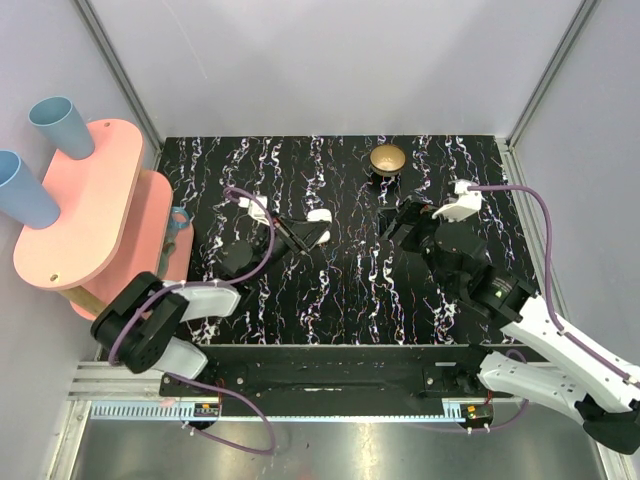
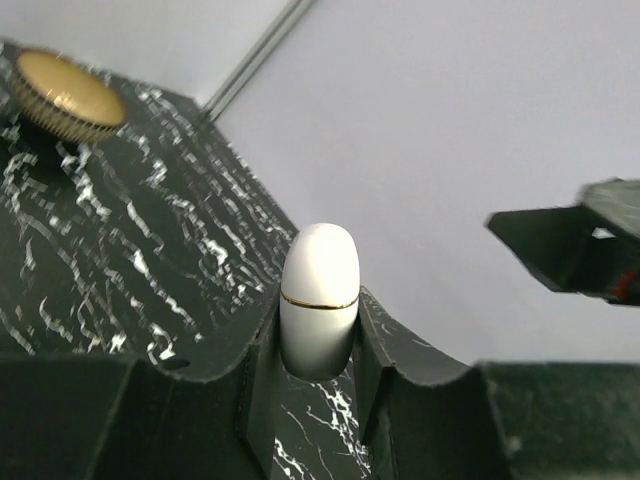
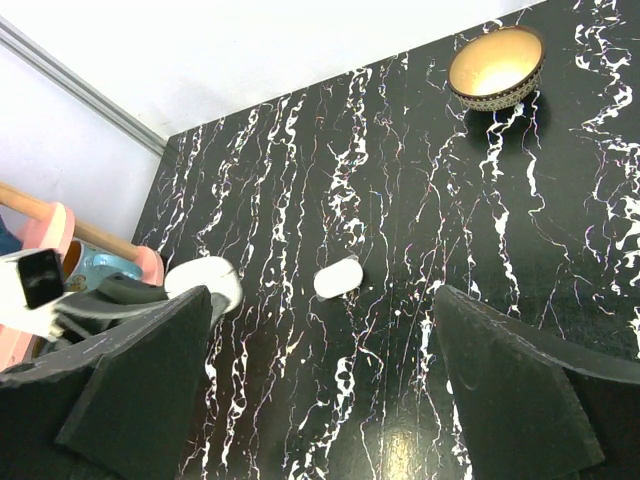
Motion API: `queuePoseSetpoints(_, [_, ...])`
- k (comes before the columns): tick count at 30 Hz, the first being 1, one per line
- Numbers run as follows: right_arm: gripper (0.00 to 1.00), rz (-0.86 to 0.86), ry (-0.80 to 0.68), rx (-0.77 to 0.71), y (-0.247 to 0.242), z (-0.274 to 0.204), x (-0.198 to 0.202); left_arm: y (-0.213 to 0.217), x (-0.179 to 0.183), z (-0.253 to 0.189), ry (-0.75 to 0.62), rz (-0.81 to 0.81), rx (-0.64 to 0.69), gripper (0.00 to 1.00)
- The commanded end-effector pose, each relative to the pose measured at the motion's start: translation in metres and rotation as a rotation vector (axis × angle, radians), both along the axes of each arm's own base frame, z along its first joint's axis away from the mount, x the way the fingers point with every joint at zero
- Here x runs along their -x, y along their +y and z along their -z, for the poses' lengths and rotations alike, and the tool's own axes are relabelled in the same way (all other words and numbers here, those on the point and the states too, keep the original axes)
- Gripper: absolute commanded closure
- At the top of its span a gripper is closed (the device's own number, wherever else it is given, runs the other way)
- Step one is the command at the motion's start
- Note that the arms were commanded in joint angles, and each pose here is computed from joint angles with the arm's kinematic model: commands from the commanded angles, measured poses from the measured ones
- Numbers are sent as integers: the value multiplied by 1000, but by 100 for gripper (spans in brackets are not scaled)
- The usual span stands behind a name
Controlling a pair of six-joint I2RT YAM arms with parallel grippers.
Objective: Insert the wireless bluetooth earbuds into the charging case
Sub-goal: Place the charging case with the earbuds at the center of the board.
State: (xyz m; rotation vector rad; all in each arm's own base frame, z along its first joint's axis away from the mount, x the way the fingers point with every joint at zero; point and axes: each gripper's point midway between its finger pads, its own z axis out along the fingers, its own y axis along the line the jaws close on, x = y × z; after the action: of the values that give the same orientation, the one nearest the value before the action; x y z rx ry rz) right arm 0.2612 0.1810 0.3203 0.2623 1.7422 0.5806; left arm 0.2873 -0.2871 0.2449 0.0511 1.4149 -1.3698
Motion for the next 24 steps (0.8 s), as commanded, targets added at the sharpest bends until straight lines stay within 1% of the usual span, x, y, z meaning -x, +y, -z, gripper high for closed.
queuePoseSetpoints(1, [0,11,-16,-25,-6,-4,3,14,-10,-56,-68,-51,277,100])
queuePoseSetpoints(2, [0,13,-19,-26,-7,-5,3,14,-13,-48,-36,-62,277,100])
queuePoseSetpoints(3, [0,13,-19,-27,-7,-5,4,15,-22,-34,31,-99,282,100])
queuePoseSetpoints(6, [0,19,-24,-30,-10,-6,5,17,-34,-5,115,-172,247,100])
queuePoseSetpoints(8, [0,22,-27,-32,-12,-6,6,13,-42,14,176,-192,211,100])
queuePoseSetpoints(17, [0,19,-25,-32,-10,-8,4,1,-58,67,316,-226,151,98])
queuePoseSetpoints(19, [0,12,-21,-35,-7,-7,4,-3,-57,73,319,-225,138,94])
queuePoseSetpoints(21, [0,13,-17,-36,-7,-6,3,-5,-55,78,324,-232,135,94])
queuePoseSetpoints(22, [0,10,-15,-38,-6,-6,4,-4,-54,86,341,-236,132,97])
queuePoseSetpoints(24, [0,7,-13,-36,-5,-4,4,-7,-51,90,355,-221,144,98])
